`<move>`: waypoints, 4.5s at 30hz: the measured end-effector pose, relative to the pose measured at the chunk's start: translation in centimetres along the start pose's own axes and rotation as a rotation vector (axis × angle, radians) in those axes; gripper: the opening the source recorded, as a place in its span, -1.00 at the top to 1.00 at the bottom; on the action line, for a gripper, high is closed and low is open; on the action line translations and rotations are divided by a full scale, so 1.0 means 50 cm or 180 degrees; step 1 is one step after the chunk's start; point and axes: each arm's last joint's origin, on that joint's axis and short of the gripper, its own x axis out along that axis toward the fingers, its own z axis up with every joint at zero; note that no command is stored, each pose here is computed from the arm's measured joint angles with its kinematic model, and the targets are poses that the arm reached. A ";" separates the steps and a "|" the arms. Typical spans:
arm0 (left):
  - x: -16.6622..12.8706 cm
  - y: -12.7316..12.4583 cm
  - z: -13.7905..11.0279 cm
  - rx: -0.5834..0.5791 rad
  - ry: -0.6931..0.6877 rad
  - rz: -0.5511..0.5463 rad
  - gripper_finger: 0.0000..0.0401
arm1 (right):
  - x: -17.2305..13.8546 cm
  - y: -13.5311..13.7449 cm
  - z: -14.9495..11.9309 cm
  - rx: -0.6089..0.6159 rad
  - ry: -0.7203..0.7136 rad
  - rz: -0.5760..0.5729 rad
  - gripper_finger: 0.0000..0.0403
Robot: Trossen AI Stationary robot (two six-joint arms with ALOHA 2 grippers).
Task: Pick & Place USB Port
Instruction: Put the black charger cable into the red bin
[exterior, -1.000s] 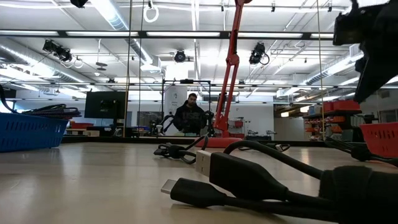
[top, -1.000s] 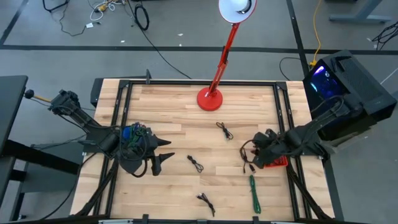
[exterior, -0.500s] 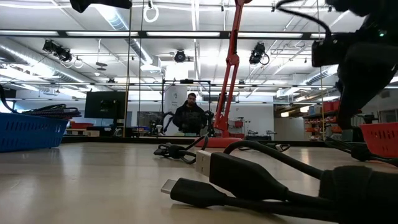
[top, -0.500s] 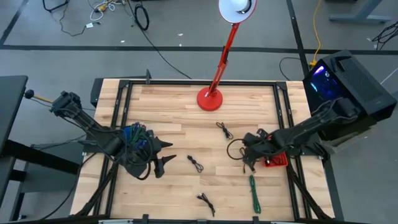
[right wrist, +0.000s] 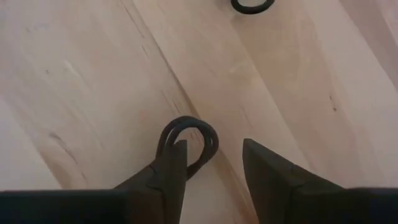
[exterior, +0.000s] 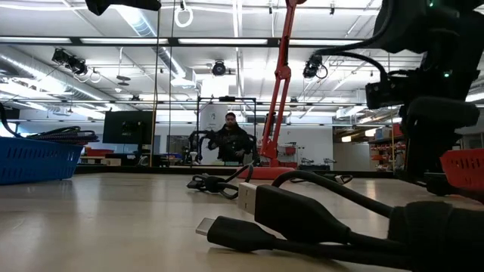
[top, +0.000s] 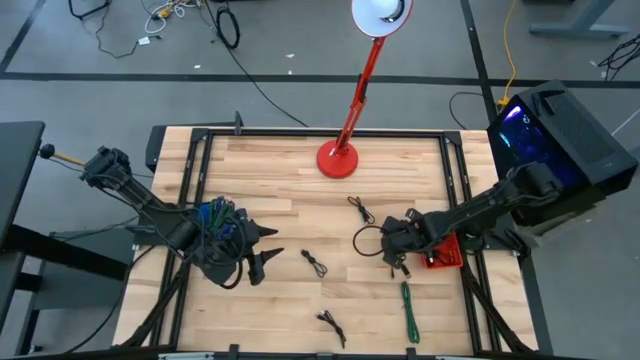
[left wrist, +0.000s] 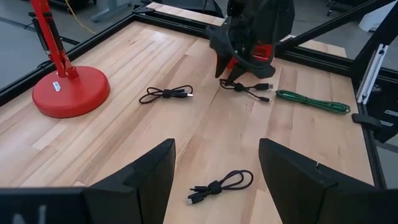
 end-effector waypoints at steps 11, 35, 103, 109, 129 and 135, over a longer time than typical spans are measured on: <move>0.000 0.000 0.000 0.0001 0.0002 0.0000 -0.18 | 0.020 -0.018 0.009 0.0103 0.0235 -0.0083 0.94; 0.000 0.000 0.000 -0.0017 0.0002 0.0000 -0.18 | -0.159 -0.144 0.012 0.0896 -0.0630 0.0476 1.00; 0.004 -0.003 -0.015 -0.0115 0.0147 0.0022 -0.18 | -0.197 -0.177 -0.105 0.0977 0.0128 -0.0063 0.81; 0.003 -0.004 -0.016 -0.0110 0.0148 0.0011 -0.18 | -0.197 -0.176 -0.104 0.1007 0.0114 -0.0043 0.73; 0.003 -0.004 -0.016 -0.0105 0.0131 0.0031 -0.18 | -0.205 -0.111 0.014 0.0740 -0.1732 0.0504 0.54; 0.003 -0.003 -0.016 -0.0098 0.0127 0.0042 -0.18 | -0.161 -0.113 0.063 0.0754 -0.1615 0.0313 0.37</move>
